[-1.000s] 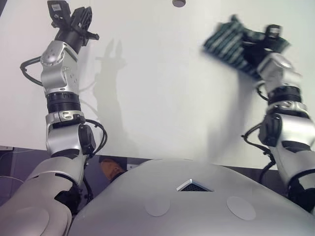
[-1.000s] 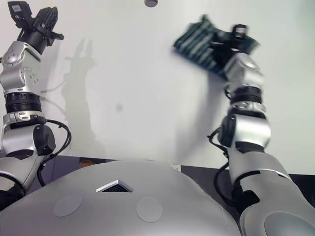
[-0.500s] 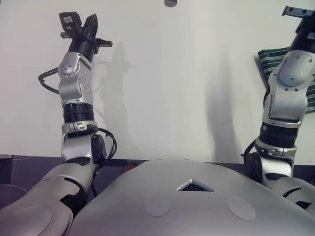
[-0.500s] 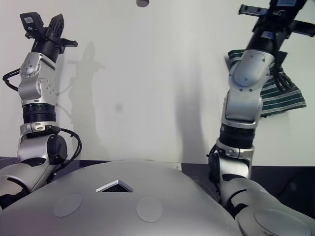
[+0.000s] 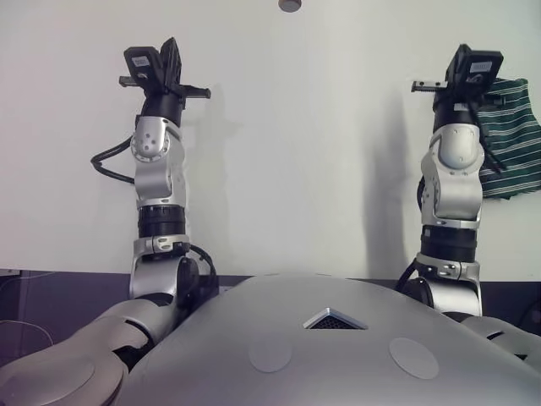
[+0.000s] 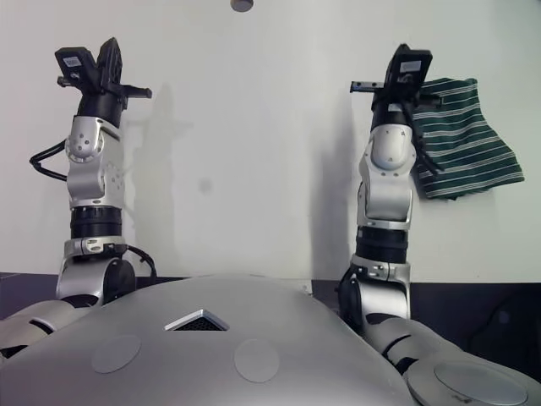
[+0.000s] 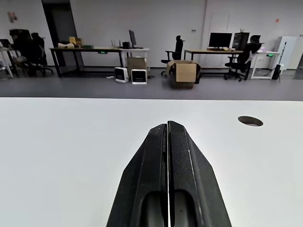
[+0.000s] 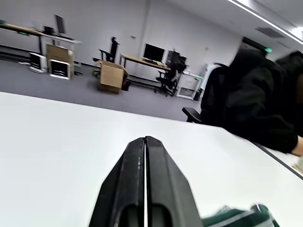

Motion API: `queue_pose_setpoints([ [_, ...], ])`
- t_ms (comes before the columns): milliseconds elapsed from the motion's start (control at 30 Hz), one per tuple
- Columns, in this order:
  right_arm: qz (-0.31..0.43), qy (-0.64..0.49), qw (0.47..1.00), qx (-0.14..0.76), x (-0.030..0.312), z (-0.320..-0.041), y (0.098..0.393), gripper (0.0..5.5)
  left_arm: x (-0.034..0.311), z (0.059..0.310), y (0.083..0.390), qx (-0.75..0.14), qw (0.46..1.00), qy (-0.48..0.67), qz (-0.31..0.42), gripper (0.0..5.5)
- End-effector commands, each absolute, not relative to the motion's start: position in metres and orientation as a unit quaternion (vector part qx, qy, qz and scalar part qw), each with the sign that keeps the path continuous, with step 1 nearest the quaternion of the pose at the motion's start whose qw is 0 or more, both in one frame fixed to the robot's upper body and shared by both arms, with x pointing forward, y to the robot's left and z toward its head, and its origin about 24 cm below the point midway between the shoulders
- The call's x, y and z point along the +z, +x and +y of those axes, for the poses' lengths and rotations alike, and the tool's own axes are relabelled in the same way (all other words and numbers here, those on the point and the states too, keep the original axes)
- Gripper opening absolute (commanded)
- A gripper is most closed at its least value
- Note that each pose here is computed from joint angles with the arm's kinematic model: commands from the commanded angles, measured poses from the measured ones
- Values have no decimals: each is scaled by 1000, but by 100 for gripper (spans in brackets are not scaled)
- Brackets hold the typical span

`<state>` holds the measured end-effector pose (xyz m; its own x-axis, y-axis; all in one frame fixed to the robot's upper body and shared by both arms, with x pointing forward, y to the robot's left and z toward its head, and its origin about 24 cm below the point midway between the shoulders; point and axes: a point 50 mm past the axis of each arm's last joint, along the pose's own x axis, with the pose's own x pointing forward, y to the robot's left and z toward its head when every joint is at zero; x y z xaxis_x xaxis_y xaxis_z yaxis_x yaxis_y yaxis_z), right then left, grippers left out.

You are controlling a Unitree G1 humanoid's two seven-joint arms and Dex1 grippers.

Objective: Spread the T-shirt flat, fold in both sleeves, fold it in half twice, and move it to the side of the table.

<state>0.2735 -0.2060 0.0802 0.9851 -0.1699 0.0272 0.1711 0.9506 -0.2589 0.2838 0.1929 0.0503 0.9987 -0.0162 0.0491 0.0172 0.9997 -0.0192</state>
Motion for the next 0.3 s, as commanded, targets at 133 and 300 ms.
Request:
queue_pose_setpoints([
  [133, -2, -147, 988, -51, 79, -195, 274, 0, 34, 196, 269, 18, 1000, 4, -9, 2],
  [300, -7, -123, 990, -71, 67, -173, 265, 0, 47, 215, 291, -5, 1000, 19, 1, 2],
])
